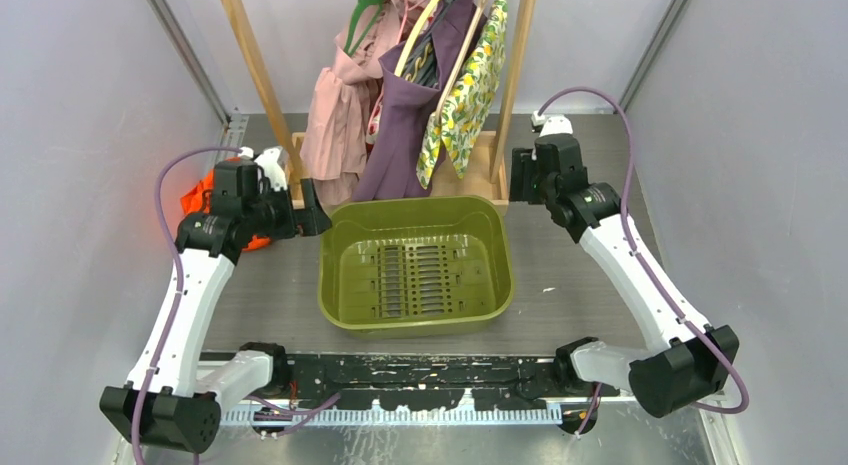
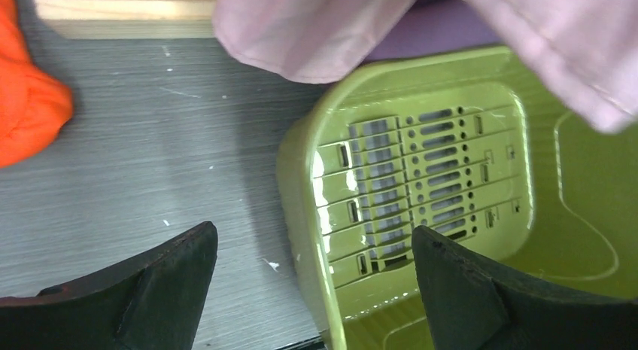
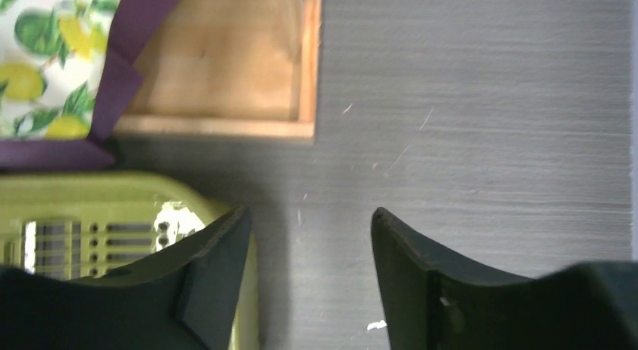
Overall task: Remove the skirt from the hanger
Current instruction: Move the bin to the center of the board.
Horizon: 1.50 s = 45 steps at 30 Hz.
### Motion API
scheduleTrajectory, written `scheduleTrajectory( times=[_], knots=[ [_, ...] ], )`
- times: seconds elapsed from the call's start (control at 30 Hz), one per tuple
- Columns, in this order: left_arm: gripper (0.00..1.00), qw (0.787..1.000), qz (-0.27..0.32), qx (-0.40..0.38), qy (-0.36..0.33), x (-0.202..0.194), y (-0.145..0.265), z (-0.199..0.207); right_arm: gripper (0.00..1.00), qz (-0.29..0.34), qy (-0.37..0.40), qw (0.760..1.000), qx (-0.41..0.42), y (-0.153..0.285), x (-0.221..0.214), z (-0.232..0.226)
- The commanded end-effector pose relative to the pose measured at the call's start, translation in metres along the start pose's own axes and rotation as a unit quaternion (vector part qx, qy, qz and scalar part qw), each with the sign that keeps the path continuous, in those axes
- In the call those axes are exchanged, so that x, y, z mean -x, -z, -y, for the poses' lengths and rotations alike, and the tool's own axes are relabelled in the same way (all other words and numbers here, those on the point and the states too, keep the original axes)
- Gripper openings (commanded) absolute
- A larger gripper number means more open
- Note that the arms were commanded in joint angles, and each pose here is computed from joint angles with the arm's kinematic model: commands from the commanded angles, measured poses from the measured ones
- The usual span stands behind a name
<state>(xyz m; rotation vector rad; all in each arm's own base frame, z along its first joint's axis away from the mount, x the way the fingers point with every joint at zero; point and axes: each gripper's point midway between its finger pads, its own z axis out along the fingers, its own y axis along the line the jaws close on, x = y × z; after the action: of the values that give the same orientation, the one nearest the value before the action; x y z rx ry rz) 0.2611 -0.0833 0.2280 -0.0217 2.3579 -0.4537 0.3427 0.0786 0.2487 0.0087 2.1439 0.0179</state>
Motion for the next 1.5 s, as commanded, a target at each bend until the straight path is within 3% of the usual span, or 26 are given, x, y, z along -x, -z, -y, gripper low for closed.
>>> scheduleTrajectory(
  times=[0.0,0.13,0.17,0.57,0.8,1.03,1.27,1.47],
  knots=[
    [0.99,0.995,0.054,-0.070,-0.039,0.018,0.017,0.029,0.58,-0.034,0.008,0.998,0.057,0.023,-0.014,-0.027],
    [0.99,0.996,0.038,-0.080,-0.028,0.007,0.012,0.031,0.28,-0.056,0.006,0.994,0.099,0.036,-0.023,-0.047],
    [1.00,0.996,0.035,-0.083,-0.024,0.005,0.010,0.031,0.26,-0.062,0.004,0.992,0.108,0.038,-0.025,-0.052],
    [1.00,0.997,0.022,-0.068,-0.010,-0.005,0.001,0.024,0.24,-0.120,0.068,0.973,0.187,0.031,-0.054,-0.115],
    [0.99,0.998,0.017,-0.055,-0.006,-0.005,-0.004,0.019,0.22,-0.145,0.091,0.967,0.190,0.014,-0.072,-0.132],
    [0.99,0.999,0.019,-0.040,-0.004,-0.002,-0.004,0.015,0.22,-0.141,0.095,0.977,0.130,-0.014,-0.089,-0.117],
    [0.99,0.999,0.022,-0.038,-0.005,0.003,-0.003,0.015,0.19,-0.096,0.128,0.987,0.017,-0.049,-0.075,-0.089],
    [0.99,0.999,0.019,-0.038,-0.009,0.004,-0.006,0.015,0.18,-0.060,0.145,0.987,-0.021,-0.066,-0.063,-0.082]
  ],
)
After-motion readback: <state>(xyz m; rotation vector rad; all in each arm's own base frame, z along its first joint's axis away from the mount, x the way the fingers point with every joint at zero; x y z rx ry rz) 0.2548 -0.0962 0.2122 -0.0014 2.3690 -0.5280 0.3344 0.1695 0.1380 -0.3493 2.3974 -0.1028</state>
